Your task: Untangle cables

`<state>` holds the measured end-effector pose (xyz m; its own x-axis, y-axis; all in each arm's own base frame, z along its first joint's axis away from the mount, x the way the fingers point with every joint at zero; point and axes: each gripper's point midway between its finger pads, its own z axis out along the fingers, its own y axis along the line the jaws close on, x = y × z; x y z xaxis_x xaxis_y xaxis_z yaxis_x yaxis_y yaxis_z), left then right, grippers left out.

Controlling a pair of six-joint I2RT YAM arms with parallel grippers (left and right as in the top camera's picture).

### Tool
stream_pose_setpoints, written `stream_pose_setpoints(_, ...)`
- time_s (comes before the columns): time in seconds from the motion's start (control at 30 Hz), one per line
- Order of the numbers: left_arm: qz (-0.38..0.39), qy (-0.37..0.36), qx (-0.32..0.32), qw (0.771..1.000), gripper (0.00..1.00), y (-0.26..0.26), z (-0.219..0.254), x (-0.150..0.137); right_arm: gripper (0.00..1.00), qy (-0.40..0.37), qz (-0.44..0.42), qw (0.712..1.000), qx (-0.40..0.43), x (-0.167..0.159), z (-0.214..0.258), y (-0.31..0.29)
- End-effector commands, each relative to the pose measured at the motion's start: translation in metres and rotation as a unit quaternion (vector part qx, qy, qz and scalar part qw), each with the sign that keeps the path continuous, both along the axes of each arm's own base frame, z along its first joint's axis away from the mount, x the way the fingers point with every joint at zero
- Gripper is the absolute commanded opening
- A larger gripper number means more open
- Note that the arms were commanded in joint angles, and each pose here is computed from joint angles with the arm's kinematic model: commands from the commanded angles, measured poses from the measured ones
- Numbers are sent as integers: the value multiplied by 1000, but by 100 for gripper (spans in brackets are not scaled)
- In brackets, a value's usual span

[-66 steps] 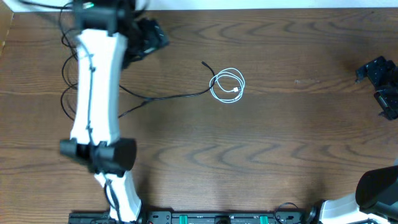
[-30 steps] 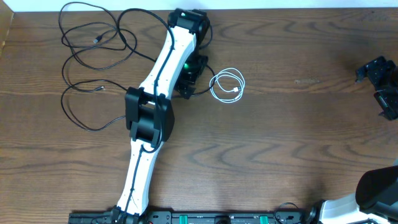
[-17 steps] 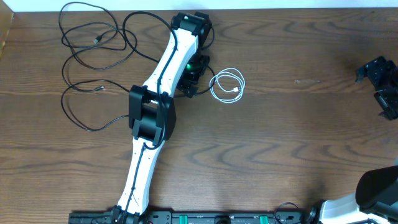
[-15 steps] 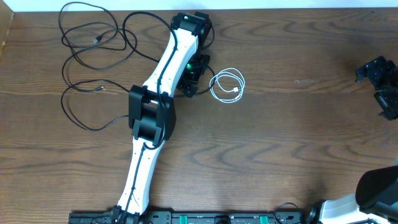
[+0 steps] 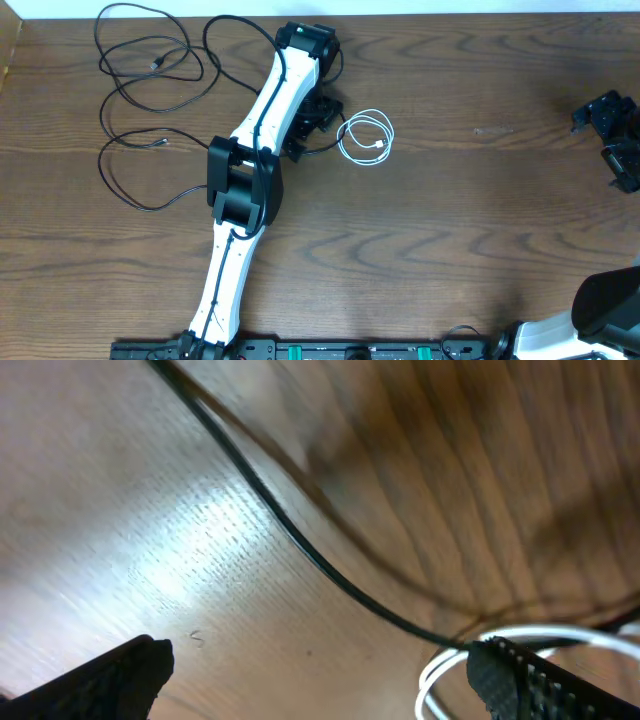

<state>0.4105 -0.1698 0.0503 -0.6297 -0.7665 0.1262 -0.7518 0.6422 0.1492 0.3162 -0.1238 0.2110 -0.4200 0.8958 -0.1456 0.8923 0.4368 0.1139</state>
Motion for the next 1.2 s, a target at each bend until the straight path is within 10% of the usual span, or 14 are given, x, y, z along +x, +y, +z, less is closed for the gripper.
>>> stream_pose_setpoints(0.0, -68, -8, -20, 997, 100, -7, 14, -5, 99, 1, -6, 1000, -1, -1, 0, 0)
stream_pose_setpoints(1.17, -31, -149, 15, 988, 99, 46, 174, -39, 99, 1, -6, 1000, -1, -1, 0, 0)
